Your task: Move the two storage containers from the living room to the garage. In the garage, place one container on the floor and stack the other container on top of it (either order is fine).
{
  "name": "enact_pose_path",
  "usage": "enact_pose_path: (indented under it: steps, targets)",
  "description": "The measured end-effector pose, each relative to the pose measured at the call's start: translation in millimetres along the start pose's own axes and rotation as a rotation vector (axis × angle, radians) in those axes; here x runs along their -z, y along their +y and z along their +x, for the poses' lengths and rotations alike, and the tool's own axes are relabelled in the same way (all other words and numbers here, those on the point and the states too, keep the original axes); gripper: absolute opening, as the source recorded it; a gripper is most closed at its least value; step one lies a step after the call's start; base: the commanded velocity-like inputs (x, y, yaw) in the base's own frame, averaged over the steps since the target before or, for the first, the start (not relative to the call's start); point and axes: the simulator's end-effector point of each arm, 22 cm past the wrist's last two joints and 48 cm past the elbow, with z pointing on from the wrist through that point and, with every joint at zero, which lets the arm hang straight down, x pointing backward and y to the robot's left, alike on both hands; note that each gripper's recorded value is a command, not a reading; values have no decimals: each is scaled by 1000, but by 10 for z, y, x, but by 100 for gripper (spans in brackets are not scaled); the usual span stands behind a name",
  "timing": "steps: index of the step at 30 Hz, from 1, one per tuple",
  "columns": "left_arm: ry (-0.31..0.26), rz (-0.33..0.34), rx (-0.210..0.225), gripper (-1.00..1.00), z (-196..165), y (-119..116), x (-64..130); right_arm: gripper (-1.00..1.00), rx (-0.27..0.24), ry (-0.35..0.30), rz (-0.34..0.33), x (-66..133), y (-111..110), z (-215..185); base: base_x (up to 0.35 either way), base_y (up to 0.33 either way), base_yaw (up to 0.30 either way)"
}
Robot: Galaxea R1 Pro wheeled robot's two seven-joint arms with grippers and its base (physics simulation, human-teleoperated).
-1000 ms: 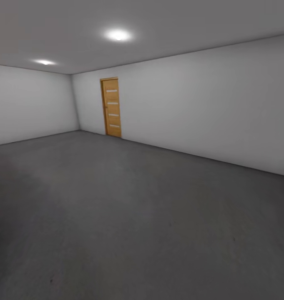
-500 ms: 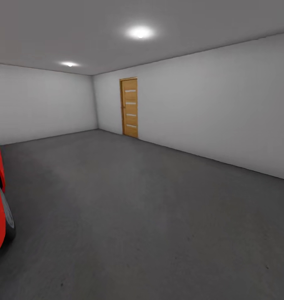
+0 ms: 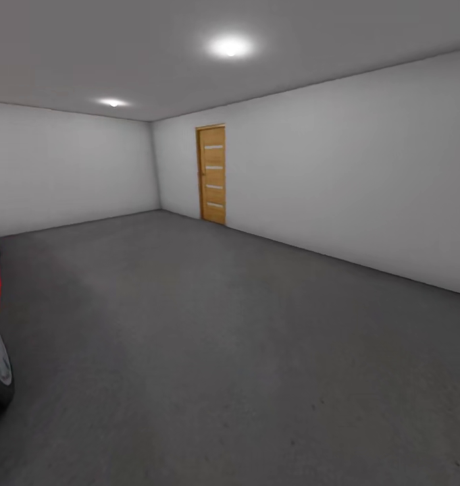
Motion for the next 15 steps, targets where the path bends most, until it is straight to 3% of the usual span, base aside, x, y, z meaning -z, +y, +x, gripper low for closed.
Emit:
enact_pose_path:
  steps: [15]
  targets:
    - [0,-1,0,100,-1,5,0,100,0,0,0,0,0,0,307,0,0]
